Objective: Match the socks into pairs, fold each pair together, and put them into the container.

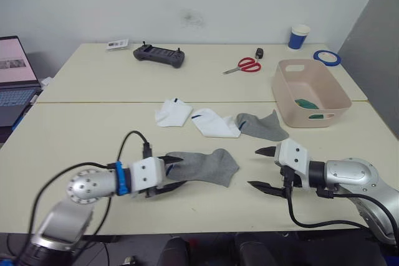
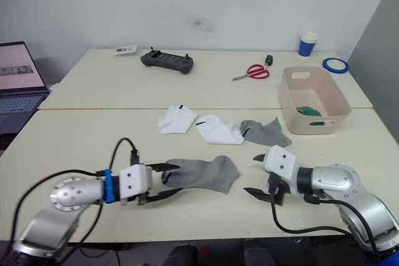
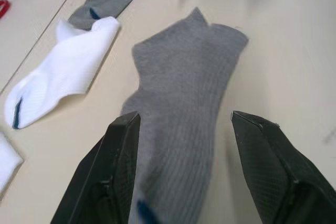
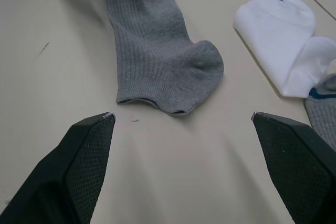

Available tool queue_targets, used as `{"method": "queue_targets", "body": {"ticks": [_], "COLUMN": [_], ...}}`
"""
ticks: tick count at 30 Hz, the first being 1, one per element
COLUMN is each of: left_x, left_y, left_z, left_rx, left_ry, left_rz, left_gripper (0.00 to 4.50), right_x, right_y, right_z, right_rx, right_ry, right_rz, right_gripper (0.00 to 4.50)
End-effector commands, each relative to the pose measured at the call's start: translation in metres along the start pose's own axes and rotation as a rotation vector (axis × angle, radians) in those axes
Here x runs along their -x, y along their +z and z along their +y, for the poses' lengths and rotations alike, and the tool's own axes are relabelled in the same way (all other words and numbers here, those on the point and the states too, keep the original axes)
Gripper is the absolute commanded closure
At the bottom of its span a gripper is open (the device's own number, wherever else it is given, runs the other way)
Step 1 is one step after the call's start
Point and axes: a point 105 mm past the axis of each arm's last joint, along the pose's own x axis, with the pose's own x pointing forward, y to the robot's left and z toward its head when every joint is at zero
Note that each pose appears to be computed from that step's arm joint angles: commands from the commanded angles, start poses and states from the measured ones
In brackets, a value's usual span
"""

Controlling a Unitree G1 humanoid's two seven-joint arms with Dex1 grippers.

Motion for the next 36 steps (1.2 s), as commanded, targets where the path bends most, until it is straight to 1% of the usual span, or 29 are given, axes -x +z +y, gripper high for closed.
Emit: {"method": "queue_targets", "body": {"ticks": [1, 5, 9, 13, 17, 18, 19, 22, 24, 28, 33, 36], "left_x": [0.016, 0.025, 0.018, 0.0, -0.008, -0.009, -0.01, -0.012, -0.012, -0.011, -0.01, -0.009], "left_y": [-0.006, -0.035, -0.047, -0.054, -0.058, -0.058, -0.058, -0.056, -0.054, -0.052, -0.052, -0.053], "left_z": [0.007, 0.008, 0.011, 0.016, 0.017, 0.018, 0.017, 0.017, 0.018, 0.019, 0.02, 0.02], "left_rx": [-0.095, -0.155, -0.193, -0.253, -0.288, -0.291, -0.293, -0.288, -0.267, -0.248, -0.242, -0.238], "left_ry": [-0.057, -0.134, -0.139, -0.121, -0.138, -0.139, -0.142, -0.143, -0.13, -0.12, -0.114, -0.111], "left_rz": [0.047, 0.148, 0.161, 0.144, 0.136, 0.133, 0.125, 0.104, 0.089, 0.076, 0.078, 0.085], "left_gripper": [1.76, 1.76, 1.76, 2.65, 3.98, 4.28, 4.47, 4.47, 4.47, 4.47, 4.47, 4.5], "right_x": [0.001, -0.001, -0.003, -0.006, -0.011, -0.012, -0.013, -0.023, -0.032, -0.05, -0.068, -0.071], "right_y": [0.012, 0.014, 0.014, 0.013, 0.012, 0.012, 0.011, 0.007, -0.001, -0.004, -0.01, -0.018], "right_z": [0.001, 0.002, 0.002, 0.004, 0.01, 0.011, 0.012, 0.015, 0.018, 0.022, 0.024, 0.017], "right_rx": [0.056, 0.06, 0.064, 0.095, 0.111, 0.114, 0.119, 0.153, 0.227, 0.321, 0.317, 0.305], "right_ry": [0.012, 0.016, 0.016, 0.024, 0.056, 0.061, 0.065, 0.087, 0.107, 0.138, 0.159, 0.152], "right_rz": [-0.033, -0.039, -0.037, -0.031, -0.027, -0.026, -0.024, -0.008, 0.022, 0.017, 0.003, 0.03], "right_gripper": [0.0, 0.0, 0.0, 0.0, 0.0, 0.0, 0.0, 0.0, 0.0, 0.0, 0.0, 0.61]}}
